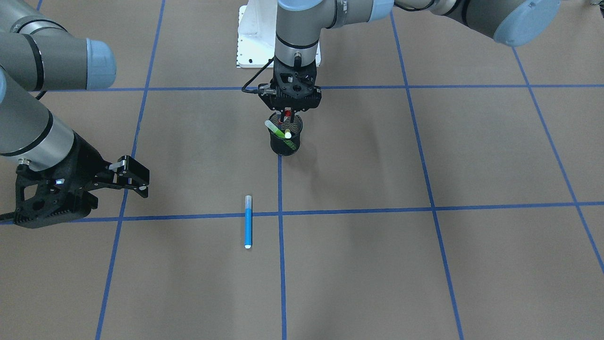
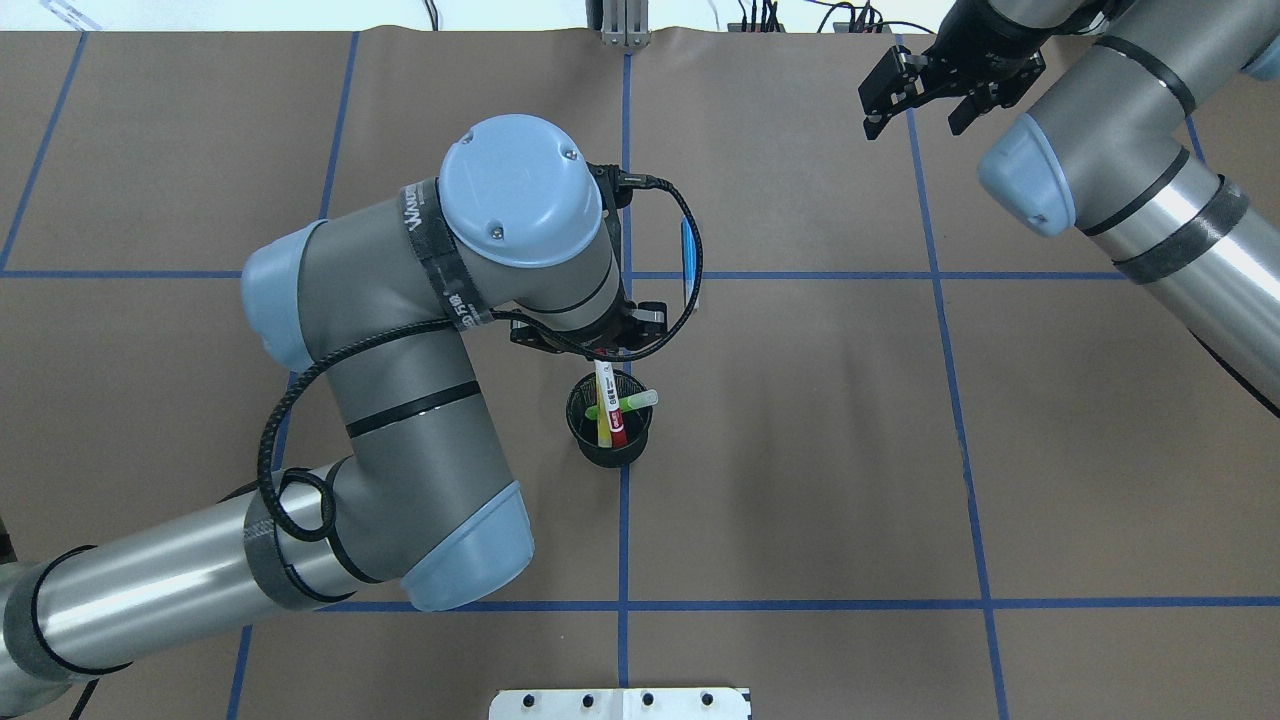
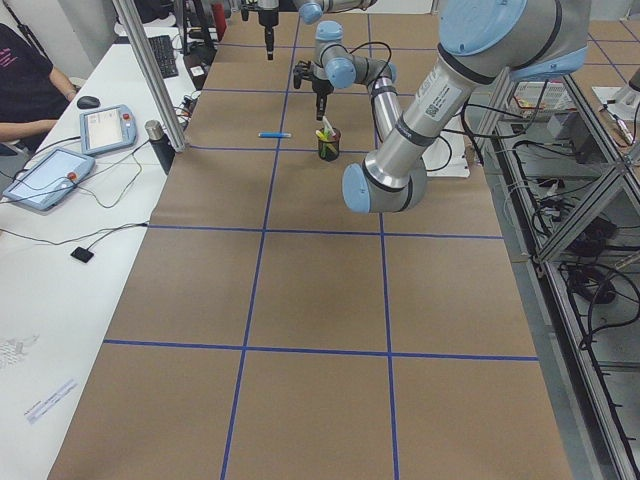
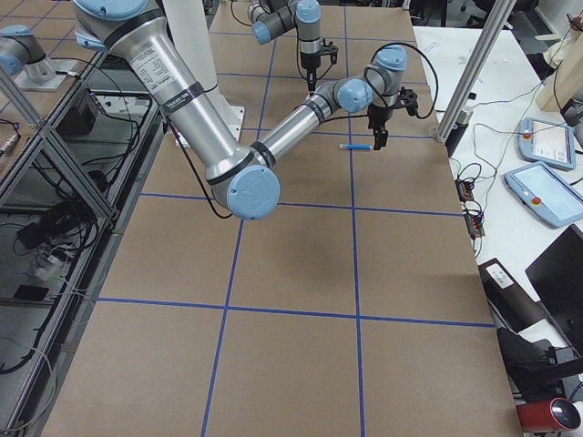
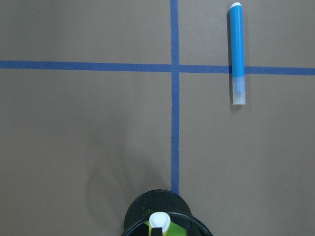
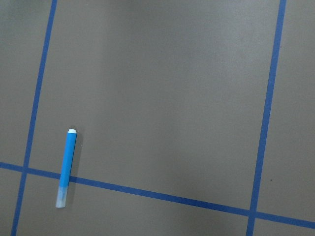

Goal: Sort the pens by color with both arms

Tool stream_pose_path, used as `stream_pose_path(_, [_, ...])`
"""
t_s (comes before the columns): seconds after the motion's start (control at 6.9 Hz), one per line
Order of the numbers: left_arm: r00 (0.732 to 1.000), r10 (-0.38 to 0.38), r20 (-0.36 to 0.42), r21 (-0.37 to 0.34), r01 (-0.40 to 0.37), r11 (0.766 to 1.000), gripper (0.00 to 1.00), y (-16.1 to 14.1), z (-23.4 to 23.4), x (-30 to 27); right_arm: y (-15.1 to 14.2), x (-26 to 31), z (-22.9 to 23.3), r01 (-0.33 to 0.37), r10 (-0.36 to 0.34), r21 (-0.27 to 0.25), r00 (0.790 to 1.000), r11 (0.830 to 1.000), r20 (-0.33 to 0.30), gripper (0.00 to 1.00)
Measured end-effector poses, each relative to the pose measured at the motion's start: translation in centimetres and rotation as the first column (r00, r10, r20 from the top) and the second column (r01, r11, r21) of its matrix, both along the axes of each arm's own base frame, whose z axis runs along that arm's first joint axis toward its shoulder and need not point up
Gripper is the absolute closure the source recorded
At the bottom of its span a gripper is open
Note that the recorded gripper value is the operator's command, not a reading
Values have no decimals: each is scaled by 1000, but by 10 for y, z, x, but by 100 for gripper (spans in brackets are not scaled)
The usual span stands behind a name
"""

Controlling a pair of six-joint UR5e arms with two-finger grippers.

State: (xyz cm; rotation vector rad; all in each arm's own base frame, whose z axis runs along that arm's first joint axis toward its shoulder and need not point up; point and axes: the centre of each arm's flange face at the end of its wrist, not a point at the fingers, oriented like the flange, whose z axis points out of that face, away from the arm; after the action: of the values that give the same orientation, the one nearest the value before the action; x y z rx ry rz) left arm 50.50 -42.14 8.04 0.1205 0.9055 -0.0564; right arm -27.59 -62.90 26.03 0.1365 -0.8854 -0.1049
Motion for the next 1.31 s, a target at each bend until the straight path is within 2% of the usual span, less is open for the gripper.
stream_pose_path(0.29, [999,-27,-46,7,27,1000,82,-9,-21,-38,0,1,0,-1,1,-1,1000,1000,-1,1])
stream_pose_path(0.58, [991,-90,-96,22,92,996,82,-37,-38,-76,0,1,0,-2,2,0,1000,1000,-1,1])
stream_pose_path(0.73, [985,-121,-125,37,127,991,82,-57,-39,-82,0,1,0,-2,2,0,1000,1000,0,1])
stream_pose_path(1.02, [962,-196,-191,44,208,977,82,-119,-23,-59,2,3,0,-1,1,1,1000,1000,2,1])
stream_pose_path(1.31, [933,-287,-216,68,308,949,82,-174,-19,-31,3,5,1,-3,3,0,1000,1000,4,1])
